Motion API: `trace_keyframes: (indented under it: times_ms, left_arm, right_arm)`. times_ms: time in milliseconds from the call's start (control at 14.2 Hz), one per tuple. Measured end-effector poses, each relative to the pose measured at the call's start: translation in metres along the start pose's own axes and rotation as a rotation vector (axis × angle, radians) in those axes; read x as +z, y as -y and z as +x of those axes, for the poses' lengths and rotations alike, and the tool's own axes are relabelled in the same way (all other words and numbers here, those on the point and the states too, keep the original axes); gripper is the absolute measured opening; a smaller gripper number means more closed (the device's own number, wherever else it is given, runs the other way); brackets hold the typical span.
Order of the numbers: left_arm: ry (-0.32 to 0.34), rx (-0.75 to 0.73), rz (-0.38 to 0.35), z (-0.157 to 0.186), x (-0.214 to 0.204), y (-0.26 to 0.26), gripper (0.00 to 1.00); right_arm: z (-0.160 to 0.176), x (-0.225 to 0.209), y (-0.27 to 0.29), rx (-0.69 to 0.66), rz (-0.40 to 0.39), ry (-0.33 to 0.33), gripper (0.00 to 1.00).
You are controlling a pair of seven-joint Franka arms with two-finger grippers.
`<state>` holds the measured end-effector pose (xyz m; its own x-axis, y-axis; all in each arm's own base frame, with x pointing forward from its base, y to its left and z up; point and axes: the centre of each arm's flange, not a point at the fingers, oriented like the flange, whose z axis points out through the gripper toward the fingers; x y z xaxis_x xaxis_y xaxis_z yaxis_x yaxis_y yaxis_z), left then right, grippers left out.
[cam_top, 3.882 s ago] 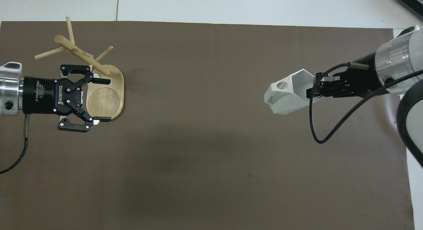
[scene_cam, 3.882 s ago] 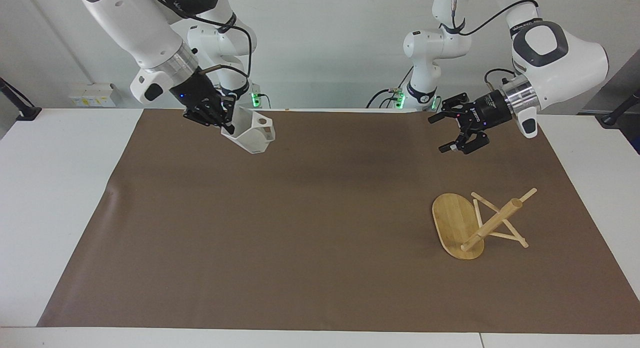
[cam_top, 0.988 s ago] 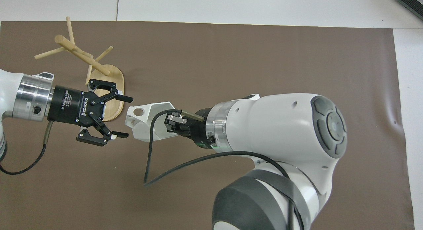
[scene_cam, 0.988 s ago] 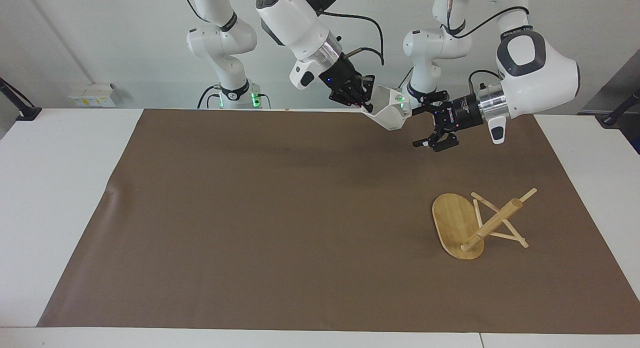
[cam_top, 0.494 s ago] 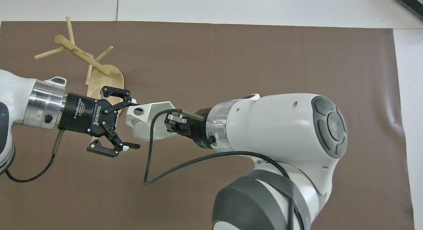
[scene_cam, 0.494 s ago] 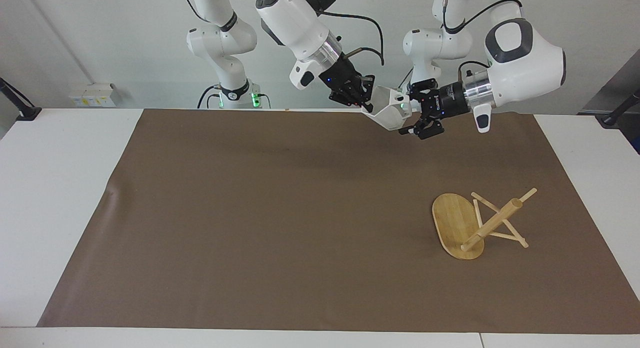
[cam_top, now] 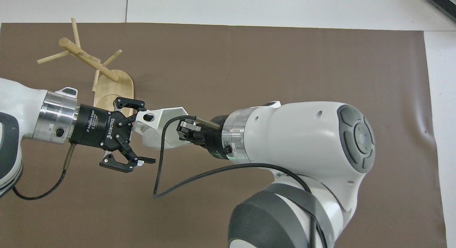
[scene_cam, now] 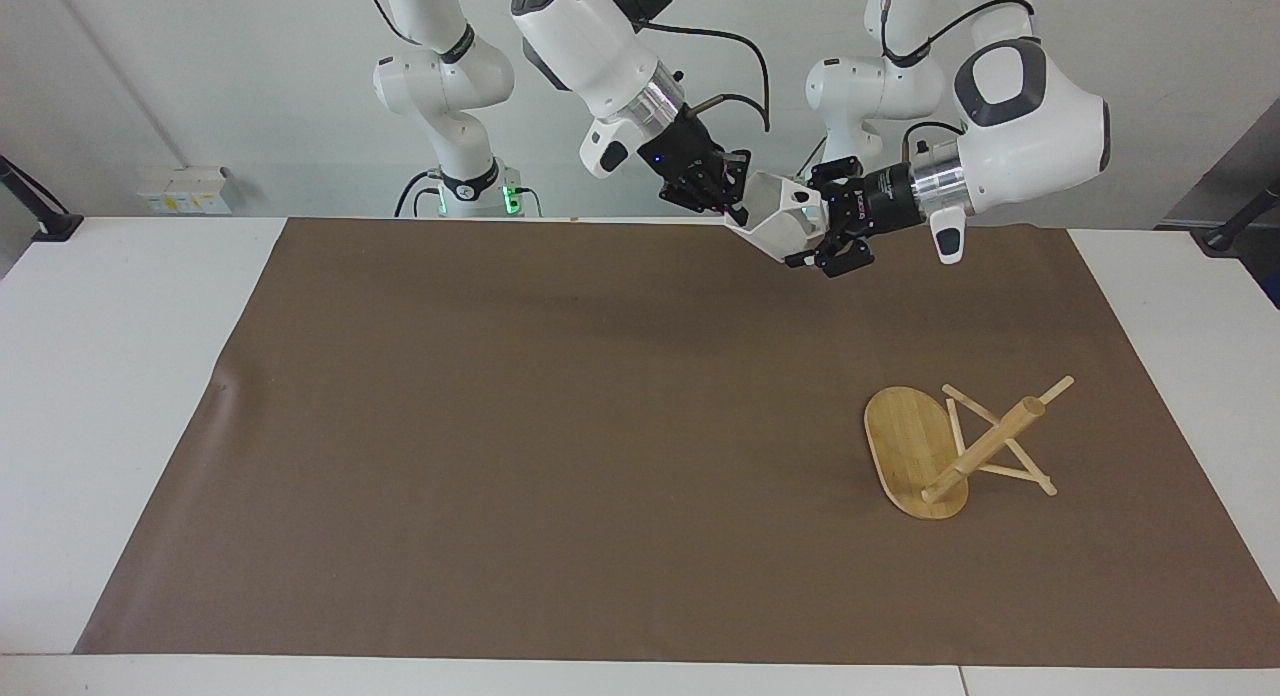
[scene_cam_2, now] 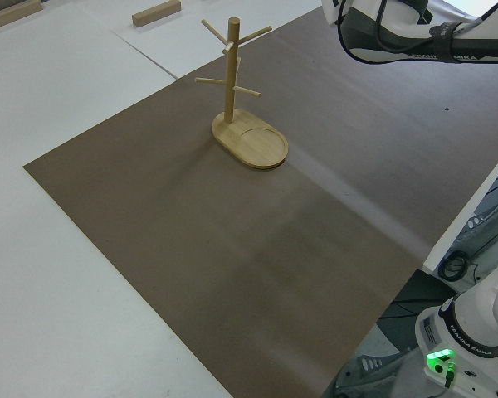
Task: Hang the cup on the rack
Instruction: 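Grasp the cup with the left gripper while the right gripper releases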
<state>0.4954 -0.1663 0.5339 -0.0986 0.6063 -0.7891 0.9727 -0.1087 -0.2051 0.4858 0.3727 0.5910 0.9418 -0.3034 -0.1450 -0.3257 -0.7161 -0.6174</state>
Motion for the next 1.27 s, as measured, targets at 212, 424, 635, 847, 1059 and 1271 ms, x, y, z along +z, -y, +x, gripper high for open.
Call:
trace_keyframes:
  times_ms: [212,424,635,847,1059,1271]
  left_arm:
    - [0.000,0.004,-0.013,-0.002,-0.002,0.001,0.95]
    - [0.000,0.007,-0.035,-0.002,-0.009,0.001,0.71]
    - [0.000,0.008,-0.037,-0.003,-0.010,0.002,0.71]
    - [0.000,0.008,-0.037,-0.003,-0.010,0.002,0.71]
    - [0.002,0.007,-0.043,-0.006,-0.013,0.005,0.71]
    - [0.002,-0.011,-0.054,-0.006,-0.015,0.006,0.71]
  right_arm:
    - [-0.001,-0.001,0.001,-0.001,0.002,0.000,0.04]
    - [-0.005,-0.002,0.003,-0.004,0.007,0.003,0.04]
    - [-0.005,-0.003,0.003,-0.004,0.009,0.003,0.04]
    - [-0.005,-0.003,0.004,-0.003,0.010,0.003,0.05]
    - [0.000,-0.002,0.001,0.007,0.014,-0.003,0.33]
    - [0.002,-0.001,0.001,0.010,0.013,-0.003,0.66]
